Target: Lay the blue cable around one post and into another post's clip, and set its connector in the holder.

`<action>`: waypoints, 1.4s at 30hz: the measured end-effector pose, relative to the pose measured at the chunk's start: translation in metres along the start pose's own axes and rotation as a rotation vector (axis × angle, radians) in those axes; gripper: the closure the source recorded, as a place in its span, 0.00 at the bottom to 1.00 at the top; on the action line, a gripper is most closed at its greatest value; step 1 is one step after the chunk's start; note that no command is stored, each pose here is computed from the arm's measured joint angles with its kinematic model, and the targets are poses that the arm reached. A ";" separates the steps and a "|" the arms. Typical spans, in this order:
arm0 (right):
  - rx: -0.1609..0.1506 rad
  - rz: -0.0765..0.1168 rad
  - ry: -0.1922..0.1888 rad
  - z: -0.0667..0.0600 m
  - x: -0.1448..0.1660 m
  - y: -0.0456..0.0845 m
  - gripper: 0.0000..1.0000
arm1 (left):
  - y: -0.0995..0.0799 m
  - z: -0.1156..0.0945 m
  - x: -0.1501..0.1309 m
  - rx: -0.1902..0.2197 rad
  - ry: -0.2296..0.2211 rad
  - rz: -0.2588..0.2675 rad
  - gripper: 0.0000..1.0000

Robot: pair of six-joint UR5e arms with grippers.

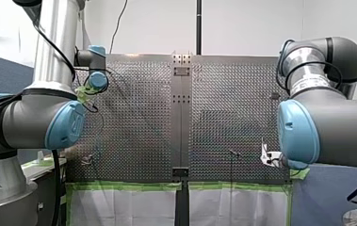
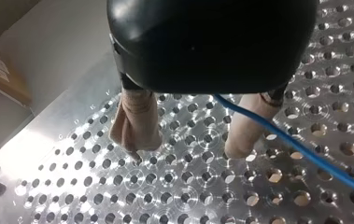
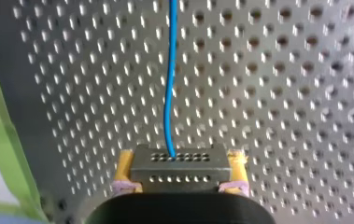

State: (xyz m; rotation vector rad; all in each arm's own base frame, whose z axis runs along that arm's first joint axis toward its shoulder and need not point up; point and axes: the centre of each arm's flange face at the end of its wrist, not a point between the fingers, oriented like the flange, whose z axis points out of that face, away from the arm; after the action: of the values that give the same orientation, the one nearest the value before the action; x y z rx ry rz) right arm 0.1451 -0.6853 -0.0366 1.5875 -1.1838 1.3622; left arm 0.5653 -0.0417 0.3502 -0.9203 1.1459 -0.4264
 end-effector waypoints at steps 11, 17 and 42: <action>-0.055 -0.013 -0.006 -0.007 0.048 0.016 1.00 | 0.001 0.001 -0.001 -0.001 -0.001 0.000 0.01; -0.035 -0.015 -0.007 -0.011 0.081 0.002 1.00 | 0.001 0.001 -0.001 -0.002 0.000 0.001 0.01; -0.038 0.031 -0.101 -0.067 0.171 -0.078 1.00 | 0.005 0.004 -0.006 -0.011 -0.009 0.003 0.01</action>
State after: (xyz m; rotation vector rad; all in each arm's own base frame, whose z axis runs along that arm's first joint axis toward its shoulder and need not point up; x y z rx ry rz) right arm 0.2008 -0.6297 0.1470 1.6330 -1.2917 1.2846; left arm 0.5656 -0.0334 0.3498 -0.9289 1.1426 -0.4140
